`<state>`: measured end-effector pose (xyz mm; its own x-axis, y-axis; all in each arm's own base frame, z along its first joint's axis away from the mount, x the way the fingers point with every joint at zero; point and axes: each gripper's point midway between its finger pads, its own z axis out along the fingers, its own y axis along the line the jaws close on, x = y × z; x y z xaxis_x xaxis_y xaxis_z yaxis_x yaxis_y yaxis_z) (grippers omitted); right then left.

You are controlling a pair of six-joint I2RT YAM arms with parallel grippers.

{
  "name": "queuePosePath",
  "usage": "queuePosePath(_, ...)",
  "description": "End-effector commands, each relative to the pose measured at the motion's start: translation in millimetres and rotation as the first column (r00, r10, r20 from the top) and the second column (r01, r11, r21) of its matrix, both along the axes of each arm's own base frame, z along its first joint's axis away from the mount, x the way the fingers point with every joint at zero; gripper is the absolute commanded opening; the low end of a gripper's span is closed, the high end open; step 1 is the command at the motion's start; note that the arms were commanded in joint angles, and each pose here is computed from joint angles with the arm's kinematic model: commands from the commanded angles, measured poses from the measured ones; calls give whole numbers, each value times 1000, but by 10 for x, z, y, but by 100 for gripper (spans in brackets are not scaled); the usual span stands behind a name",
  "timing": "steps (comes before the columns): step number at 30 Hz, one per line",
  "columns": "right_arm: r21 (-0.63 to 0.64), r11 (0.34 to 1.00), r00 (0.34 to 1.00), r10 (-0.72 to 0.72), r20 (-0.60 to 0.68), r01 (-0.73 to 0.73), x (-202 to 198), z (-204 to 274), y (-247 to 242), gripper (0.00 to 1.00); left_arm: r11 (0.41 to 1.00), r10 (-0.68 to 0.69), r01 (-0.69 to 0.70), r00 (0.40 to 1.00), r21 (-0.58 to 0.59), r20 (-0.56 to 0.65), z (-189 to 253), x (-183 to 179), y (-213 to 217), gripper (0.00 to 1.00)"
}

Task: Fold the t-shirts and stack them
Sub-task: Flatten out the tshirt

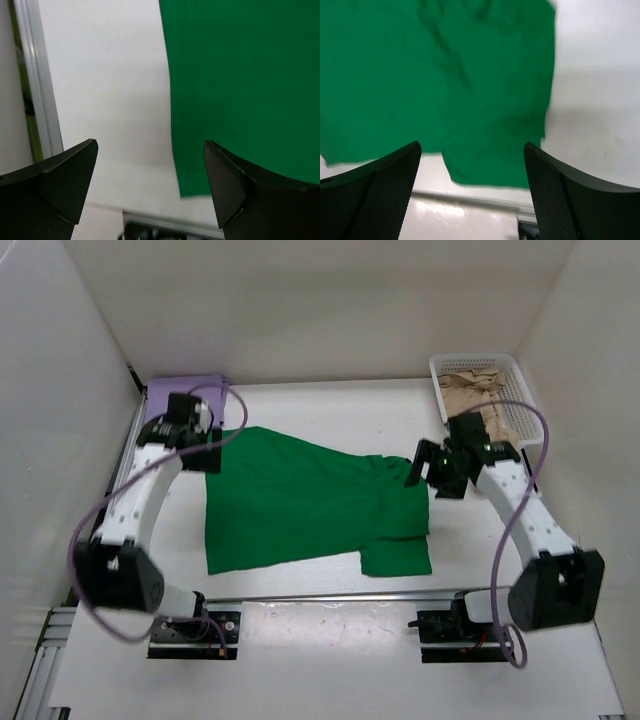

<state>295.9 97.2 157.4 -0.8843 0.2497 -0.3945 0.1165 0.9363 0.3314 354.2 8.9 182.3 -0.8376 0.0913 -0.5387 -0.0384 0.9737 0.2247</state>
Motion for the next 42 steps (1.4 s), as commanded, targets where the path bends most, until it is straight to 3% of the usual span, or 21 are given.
queuePosePath(1, -27, 998, 993, -62, -103, 60, -475, -293, -33, 87, 996, -45, 25, 975, -91, -218, -433, -850, -70, 96)
queuePosePath(3, -37, 996, 983, -90, -161, 85, -774, -483, 2, 87, 994, -54, 20, 943, -104, -327, -733, -1246, -73, 95)
queuePosePath(6, -70, 991, 963, -130, -236, 117, -1084, -778, 92, 87, 1000, -9, -1, 894, -22, -448, -1070, -1574, 84, 95)
queuePosePath(9, -128, 986, 946, -140, -291, 107, -1311, -1017, 112, 89, 1000, -14, 7, 858, -15, -514, -1293, -1731, 82, 95)
queuePosePath(16, -175, 978, 918, -172, -357, 116, -1615, -1448, 13, 91, 999, -33, 18, 847, -33, -531, -1638, -1755, 30, 97)
queuePosePath(20, -169, 979, 922, -171, -348, 118, -1658, -1575, -8, 91, 994, -72, 21, 855, -105, -513, -1720, -1641, -105, 97)
queuePosePath(24, -153, 983, 931, -151, -334, 104, -1641, -1637, -6, 93, 989, -95, 16, 830, -147, -550, -1820, -1652, -185, 60)
queuePosePath(26, -164, 982, 934, -148, -327, 98, -1633, -1641, -29, 93, 989, -94, 14, 825, -146, -557, -1858, -1648, -186, 33)
queuePosePath(29, -184, 977, 940, -160, -301, 107, -1595, -1632, -71, 93, 989, -94, 14, 825, -146, -557, -1858, -1648, -186, 11)
queuePosePath(30, -186, 976, 944, -163, -287, 112, -1577, -1619, -80, 93, 989, -95, 16, 831, -147, -549, -1840, -1636, -187, 11)
queuePosePath(32, -159, 981, 948, -155, -279, 113, -1542, -1637, -51, 88, 989, -96, 18, 837, -148, -540, -1822, -1624, -188, 11)
queuePosePath(33, -133, 984, 949, -155, -273, 122, -1501, -1627, -17, 78, 989, -96, 19, 842, -149, -530, -1803, -1612, -190, 11)
queuePosePath(38, -99, 988, 958, -143, -247, 122, -1404, -1691, 55, 47, 989, -97, 20, 847, -150, -523, -1768, -1614, -189, 11)
queuePosePath(39, -100, 986, 956, -154, -248, 133, -1384, -1705, 42, 39, 989, -97, 20, 847, -150, -523, -1768, -1614, -189, 11)
queuePosePath(40, -102, 985, 956, -159, -247, 138, -1360, -1718, 18, 16, 988, -97, 22, 853, -151, -513, -1750, -1603, -190, 11)
queuePosePath(42, -102, 983, 954, -172, -247, 151, -1347, -1718, -4, 0, 990, -93, 23, 856, -142, -508, -1713, -1567, -178, 11)
